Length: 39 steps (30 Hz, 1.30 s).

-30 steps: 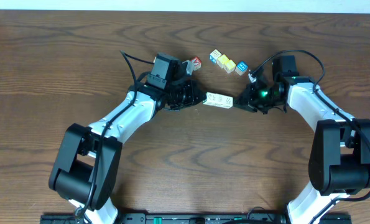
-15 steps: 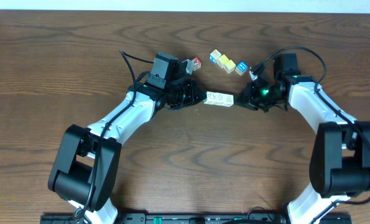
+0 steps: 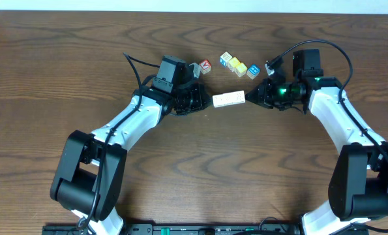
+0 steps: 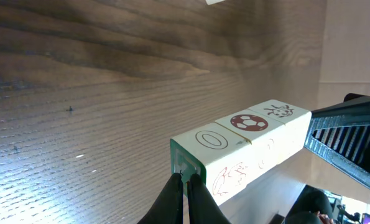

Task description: Lift 3 blocks

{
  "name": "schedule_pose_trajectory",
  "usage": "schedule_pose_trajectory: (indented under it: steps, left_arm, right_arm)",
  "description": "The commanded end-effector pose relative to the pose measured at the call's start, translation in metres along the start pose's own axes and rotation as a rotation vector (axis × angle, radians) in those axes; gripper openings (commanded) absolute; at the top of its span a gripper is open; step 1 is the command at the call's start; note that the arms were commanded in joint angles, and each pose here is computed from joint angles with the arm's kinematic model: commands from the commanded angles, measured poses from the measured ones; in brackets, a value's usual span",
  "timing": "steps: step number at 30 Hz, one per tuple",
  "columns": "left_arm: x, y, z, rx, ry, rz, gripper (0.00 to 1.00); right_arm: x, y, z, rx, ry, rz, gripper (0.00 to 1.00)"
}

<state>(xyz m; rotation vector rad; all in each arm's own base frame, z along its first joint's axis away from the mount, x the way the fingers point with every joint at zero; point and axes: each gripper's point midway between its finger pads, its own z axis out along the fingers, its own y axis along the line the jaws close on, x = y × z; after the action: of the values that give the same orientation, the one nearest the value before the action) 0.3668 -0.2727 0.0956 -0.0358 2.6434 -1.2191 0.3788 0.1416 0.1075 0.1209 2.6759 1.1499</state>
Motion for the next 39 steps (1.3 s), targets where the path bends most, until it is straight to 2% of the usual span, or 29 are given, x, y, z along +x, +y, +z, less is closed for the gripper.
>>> schedule_pose_trajectory:
  steps: [1, 9, 34, 39]
  left_arm:
    - [0.016, -0.039, -0.004, 0.119, 0.057, 0.058, 0.07]
    - [0.016, -0.043, -0.008, 0.126, 0.049, 0.065, 0.07]
    - [0.014, -0.048, -0.013, 0.129, 0.033, 0.077, 0.07]
    - [0.01, -0.04, -0.012, 0.084, 0.01, 0.067, 0.07]
  right_arm:
    - [0.016, 0.051, 0.001, -0.194, 0.077, -0.033, 0.01]
    - [0.017, 0.039, 0.003, -0.129, 0.077, -0.012, 0.01]
    - [0.012, 0.047, 0.002, -0.171, 0.062, -0.033, 0.01]
    - [0.012, 0.047, 0.002, -0.171, 0.063, -0.033, 0.01]
